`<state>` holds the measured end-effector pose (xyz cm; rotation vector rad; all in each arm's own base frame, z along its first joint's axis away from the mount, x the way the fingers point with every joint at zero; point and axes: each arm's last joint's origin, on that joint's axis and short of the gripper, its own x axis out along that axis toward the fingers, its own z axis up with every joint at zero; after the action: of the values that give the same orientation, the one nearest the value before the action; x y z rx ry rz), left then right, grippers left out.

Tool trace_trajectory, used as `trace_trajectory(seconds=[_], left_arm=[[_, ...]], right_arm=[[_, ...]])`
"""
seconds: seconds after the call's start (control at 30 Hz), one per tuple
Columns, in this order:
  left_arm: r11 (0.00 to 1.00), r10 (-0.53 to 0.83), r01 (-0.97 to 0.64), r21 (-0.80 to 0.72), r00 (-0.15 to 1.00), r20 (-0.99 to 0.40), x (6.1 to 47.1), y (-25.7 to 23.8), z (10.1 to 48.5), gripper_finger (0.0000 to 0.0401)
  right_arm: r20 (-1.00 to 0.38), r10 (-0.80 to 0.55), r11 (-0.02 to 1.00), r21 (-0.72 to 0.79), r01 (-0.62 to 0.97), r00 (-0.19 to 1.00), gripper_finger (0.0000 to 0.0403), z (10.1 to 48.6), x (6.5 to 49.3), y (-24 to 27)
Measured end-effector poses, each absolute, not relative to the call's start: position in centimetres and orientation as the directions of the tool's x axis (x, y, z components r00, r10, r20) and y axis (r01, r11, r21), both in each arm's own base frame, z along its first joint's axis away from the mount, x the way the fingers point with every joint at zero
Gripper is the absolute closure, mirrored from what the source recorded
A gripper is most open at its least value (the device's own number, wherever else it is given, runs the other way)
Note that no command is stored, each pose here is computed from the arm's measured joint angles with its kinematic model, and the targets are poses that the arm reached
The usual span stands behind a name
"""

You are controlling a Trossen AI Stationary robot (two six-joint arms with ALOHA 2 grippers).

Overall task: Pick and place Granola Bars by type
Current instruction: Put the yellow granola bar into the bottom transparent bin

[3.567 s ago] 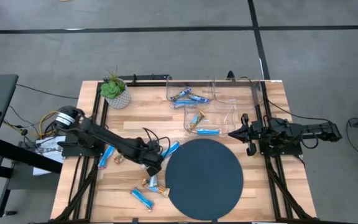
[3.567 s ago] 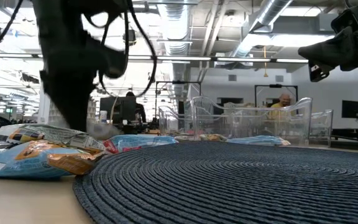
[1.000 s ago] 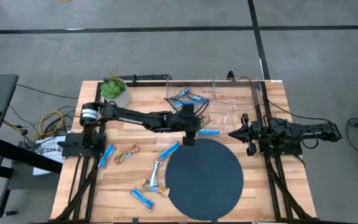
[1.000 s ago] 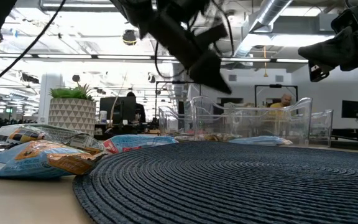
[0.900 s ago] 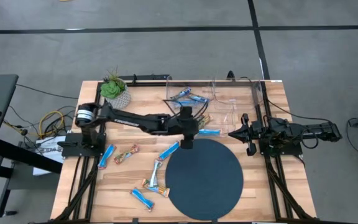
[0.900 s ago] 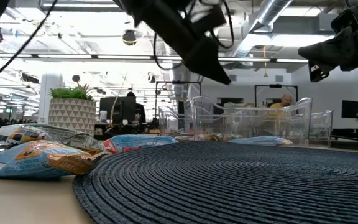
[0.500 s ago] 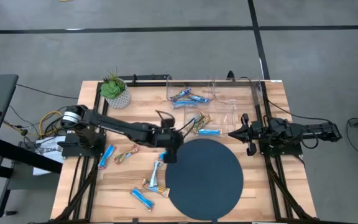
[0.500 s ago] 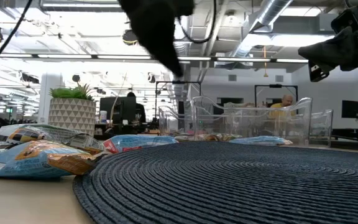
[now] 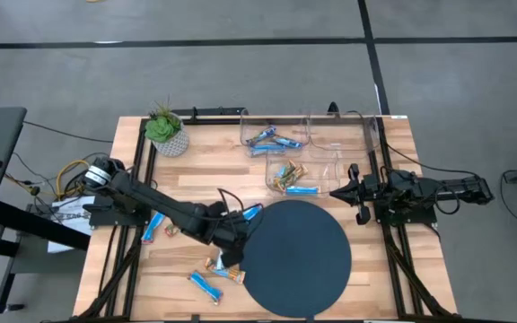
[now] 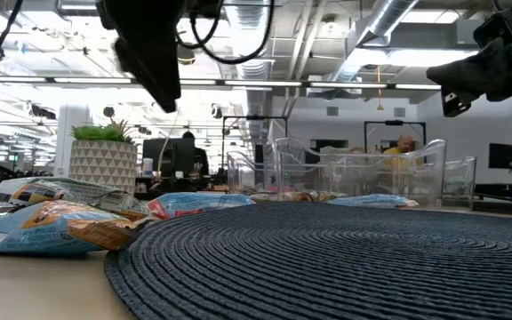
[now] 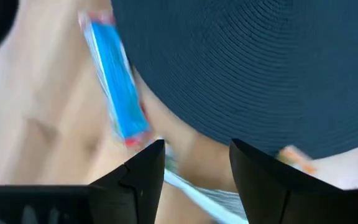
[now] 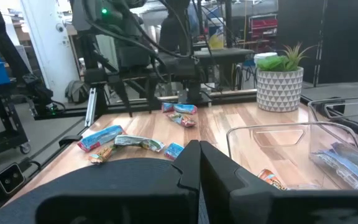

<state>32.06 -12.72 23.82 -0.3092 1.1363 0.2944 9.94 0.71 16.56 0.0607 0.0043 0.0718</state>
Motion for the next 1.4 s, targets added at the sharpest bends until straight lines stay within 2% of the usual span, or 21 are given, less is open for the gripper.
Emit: trace_trajectory(seconds=[0.13,0.43,0.67,0.9,1.23,1.4], left_arm=[[0.825,0.036,-0.539,-0.169,0.348,-0.937,31.6,-13.2,23.6,0.0227],[0.652,0.062,-0.755,-0.068,0.143,-0.988,30.0,-14.1,20.8,0.0227],[0.573,-0.046,-0.806,-0.147,0.148,-0.988,30.3,-15.4,17.9,0.0228],[0.572,-0.037,-0.81,-0.131,0.134,-0.99,31.0,-15.8,15.9,0.0228],[0.585,0.003,-0.805,-0.1,0.126,-0.992,31.0,-15.4,15.4,0.0229],[0.641,0.001,-0.761,-0.097,0.126,-0.992,31.0,-15.4,15.4,0.0258]], right_arm=[[-0.002,0.072,0.996,0.061,-0.071,0.997,0.0403,16.6,9.9,0.7],[-0.002,0.072,0.996,0.061,-0.071,0.997,0.0403,16.6,9.9,0.7],[-0.015,0.072,0.996,0.061,-0.071,0.997,0.0403,16.4,10.0,0.7],[-0.026,0.072,0.996,0.061,-0.07,0.997,0.0403,16.4,10.0,0.7],[-0.033,0.072,0.996,0.061,-0.069,0.997,0.0403,16.3,10.0,0.7],[-0.034,0.072,0.996,0.061,-0.069,0.997,0.0403,16.3,10.0,0.7]])
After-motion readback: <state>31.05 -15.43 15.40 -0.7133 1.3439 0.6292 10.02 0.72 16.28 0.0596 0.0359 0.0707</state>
